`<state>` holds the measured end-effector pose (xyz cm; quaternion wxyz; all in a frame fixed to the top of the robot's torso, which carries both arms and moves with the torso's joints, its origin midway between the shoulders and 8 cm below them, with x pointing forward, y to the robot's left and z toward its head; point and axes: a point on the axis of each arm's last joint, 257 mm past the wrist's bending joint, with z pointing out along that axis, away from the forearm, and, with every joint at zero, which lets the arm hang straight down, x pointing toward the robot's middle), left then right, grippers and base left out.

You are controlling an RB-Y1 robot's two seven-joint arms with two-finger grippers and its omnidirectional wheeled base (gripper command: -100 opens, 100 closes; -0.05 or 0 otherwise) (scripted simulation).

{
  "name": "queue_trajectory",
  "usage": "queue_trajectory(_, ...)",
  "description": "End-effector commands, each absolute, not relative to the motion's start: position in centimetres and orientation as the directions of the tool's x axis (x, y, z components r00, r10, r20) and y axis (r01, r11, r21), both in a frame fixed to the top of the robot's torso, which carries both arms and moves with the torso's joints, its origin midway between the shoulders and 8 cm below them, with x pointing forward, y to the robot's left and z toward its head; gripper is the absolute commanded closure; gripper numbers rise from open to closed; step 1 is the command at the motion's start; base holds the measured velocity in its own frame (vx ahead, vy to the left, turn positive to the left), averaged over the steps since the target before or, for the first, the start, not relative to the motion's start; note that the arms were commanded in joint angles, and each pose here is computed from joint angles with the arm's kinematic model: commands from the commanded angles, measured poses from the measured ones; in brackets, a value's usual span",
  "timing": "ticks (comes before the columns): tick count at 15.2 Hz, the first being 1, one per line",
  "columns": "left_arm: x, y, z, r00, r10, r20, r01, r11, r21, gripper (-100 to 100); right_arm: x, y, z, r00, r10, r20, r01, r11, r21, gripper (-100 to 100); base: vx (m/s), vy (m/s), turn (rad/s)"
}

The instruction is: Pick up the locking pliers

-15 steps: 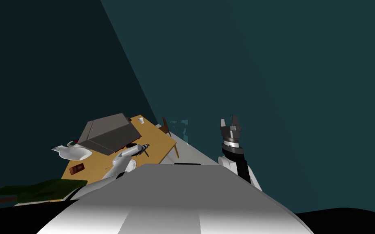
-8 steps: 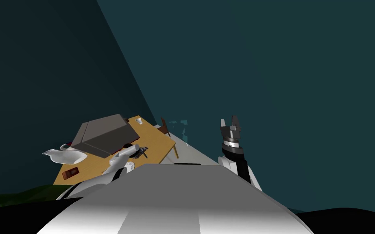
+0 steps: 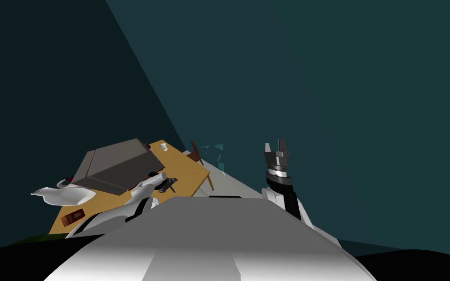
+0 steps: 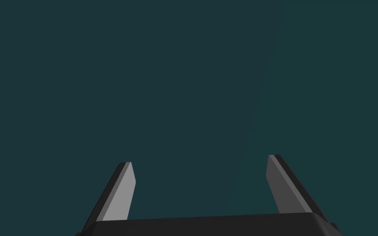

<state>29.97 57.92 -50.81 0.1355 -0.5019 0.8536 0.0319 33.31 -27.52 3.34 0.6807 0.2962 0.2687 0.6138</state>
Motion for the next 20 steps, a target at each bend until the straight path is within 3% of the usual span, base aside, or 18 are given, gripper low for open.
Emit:
queue_trajectory(1,30.2,57.7,-50.9,-0.439,-0.860,-0.261,-0.877,0.473,-0.086,-100,33.3,-27.5,3.3,0.102,0.995,-0.002,-0.676,0.071,0.733,0,-0.081,0.077,-0.087)
queue_trajectory(20,33.9,52.1,-52.5,-0.347,-0.902,-0.256,-0.924,0.376,-0.070,-100,33.3,-27.5,3.3,0.102,0.995,-0.002,-0.676,0.071,0.733,0,-0.082,0.081,-0.107)
